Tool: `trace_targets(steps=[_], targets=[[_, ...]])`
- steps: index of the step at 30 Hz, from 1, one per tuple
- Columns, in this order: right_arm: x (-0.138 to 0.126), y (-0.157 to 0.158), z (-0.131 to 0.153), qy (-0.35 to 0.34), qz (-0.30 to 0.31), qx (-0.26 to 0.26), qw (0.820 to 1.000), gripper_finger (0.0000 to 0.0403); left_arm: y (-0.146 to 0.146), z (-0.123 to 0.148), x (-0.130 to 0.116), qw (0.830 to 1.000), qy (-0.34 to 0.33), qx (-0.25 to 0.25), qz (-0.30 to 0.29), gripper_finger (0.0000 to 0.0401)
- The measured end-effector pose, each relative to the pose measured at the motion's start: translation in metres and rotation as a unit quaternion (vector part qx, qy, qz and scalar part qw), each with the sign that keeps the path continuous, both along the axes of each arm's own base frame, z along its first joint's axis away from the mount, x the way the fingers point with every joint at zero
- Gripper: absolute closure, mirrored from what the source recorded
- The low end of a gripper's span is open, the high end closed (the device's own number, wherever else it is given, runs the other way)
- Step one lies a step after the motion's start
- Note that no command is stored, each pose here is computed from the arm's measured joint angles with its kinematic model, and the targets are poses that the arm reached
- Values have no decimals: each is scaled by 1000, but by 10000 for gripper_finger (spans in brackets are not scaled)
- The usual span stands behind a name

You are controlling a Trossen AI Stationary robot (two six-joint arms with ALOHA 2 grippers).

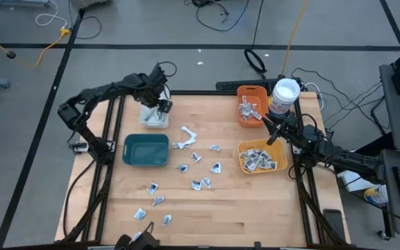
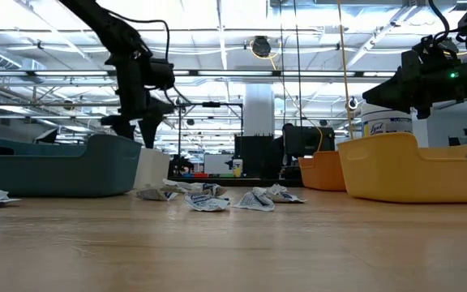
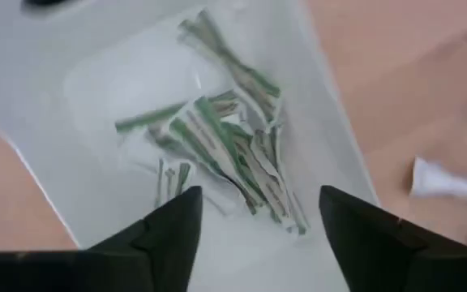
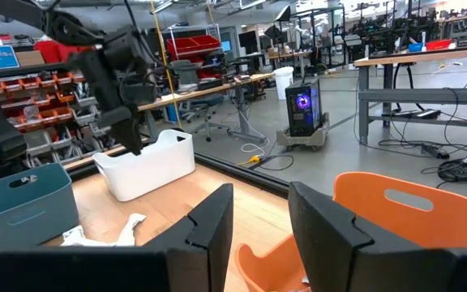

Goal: Pick & Place First Aid Supplies
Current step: Put the bandage into the white bin

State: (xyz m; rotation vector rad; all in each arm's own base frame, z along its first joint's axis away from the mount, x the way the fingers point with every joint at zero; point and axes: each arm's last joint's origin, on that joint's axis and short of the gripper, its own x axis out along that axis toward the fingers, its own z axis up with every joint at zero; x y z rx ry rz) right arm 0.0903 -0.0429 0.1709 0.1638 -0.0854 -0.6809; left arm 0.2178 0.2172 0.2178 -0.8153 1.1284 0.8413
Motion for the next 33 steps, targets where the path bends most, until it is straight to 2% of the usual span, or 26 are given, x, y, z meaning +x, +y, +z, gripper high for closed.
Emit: trace_targets(steps=[4,7,10,14,17,20,27,33], targets=[[0,0,0,0,0,0,1000,287,-3,14,4,991,25,17,-128,125],[0,0,0,0,0,0,1000,286,-10,20,7,969,48,26,-241,122],[0,0,0,0,0,0,1000,286,-17,26,11,923,70,37,-376,127],[0,0,0,0,0,0,1000,287,-24,34,17,842,85,62,-529,142],[0,0,0,0,0,0,1000,286,-27,39,22,783,89,88,-609,157],[0,0,0,0,0,0,1000,286,-26,42,32,745,86,99,-654,173],[0,0,0,0,0,0,1000,286,-20,42,72,723,75,95,-680,202],[0,0,0,0,0,0,1000,287,-24,34,110,716,48,65,-693,201]])
